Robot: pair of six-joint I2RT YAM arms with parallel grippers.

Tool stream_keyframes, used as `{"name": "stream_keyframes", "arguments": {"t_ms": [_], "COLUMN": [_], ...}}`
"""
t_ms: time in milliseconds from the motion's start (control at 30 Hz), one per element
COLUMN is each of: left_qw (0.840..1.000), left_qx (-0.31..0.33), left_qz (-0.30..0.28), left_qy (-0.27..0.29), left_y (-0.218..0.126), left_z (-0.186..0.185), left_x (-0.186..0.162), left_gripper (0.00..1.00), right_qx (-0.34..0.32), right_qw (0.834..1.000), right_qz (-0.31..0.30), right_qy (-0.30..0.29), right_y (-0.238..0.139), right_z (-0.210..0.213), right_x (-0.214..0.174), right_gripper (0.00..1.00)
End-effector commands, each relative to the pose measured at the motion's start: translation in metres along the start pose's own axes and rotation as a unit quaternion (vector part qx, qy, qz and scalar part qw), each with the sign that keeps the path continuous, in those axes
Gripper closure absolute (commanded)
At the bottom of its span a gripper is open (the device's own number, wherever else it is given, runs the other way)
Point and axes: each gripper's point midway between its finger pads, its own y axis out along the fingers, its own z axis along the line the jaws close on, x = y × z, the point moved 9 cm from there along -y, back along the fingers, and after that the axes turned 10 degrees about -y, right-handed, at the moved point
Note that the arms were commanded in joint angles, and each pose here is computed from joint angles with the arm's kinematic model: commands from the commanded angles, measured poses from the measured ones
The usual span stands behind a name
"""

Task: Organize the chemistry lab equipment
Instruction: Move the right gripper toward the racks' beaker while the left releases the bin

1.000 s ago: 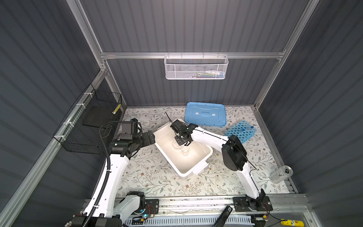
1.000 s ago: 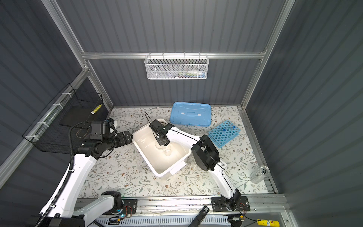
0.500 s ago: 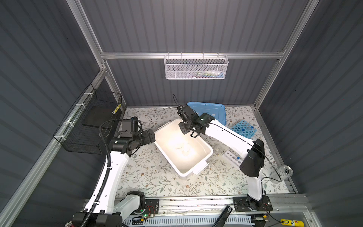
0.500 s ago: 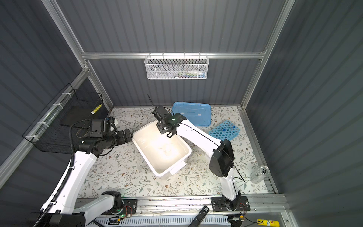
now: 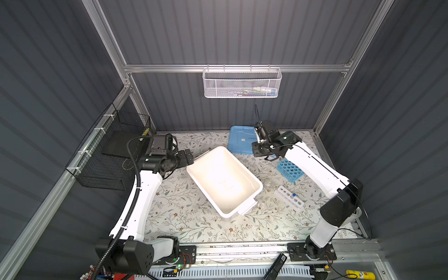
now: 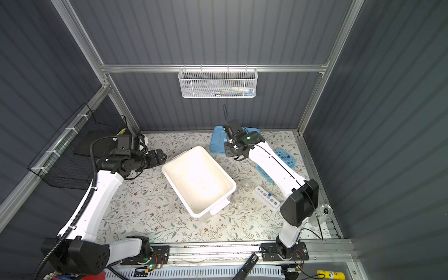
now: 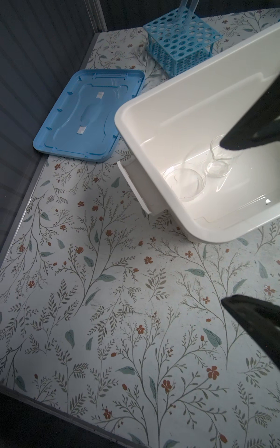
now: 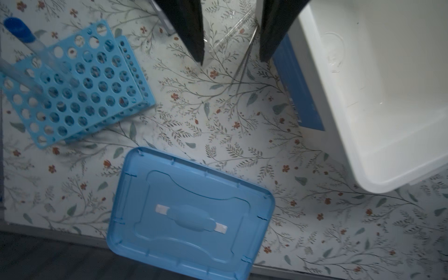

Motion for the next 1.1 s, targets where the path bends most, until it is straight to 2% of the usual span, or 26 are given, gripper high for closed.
{"name": "stream_keyframes", "arguments": {"t_ms": [0, 167, 300, 533, 667, 1067], "left_qw": [1.0, 0.999, 0.998, 0.994, 0.992, 0.992], "left_qx": [-0.017, -0.024, -0.032, -0.048, -0.054, -0.081], "left_qz": [-0.001, 0.013, 0.026, 0.043, 0.048, 0.055], "left_qy": [0.02, 0.04, 0.057, 0.094, 0.106, 0.086], "left_y": [-0.008, 0.003, 0.015, 0.033, 0.041, 0.051], "left_z": [-0.019, -0.051, -0.08, -0.122, -0.143, -0.149], "left_x": [0.007, 0.004, -0.004, -0.018, -0.027, -0.039], "left_gripper": [0.05, 0.05, 0.05, 0.05, 0.0, 0.0], "right_qx": [0.02, 0.024, 0.035, 0.041, 0.023, 0.027], "right_qw": [0.996, 0.989, 0.984, 0.978, 0.976, 0.969], "right_qz": [0.087, 0.146, 0.17, 0.201, 0.211, 0.245], "right_qy": [0.016, 0.029, 0.047, 0.045, 0.038, 0.03], "right_y": [0.019, 0.029, 0.035, 0.044, 0.046, 0.076], "right_z": [-0.01, -0.023, -0.03, -0.031, -0.036, -0.043], "right_x": [-0.031, -0.063, -0.083, -0.1, -0.109, -0.135], "right_gripper": [0.6, 0.61, 0.62, 0.65, 0.65, 0.67]}}
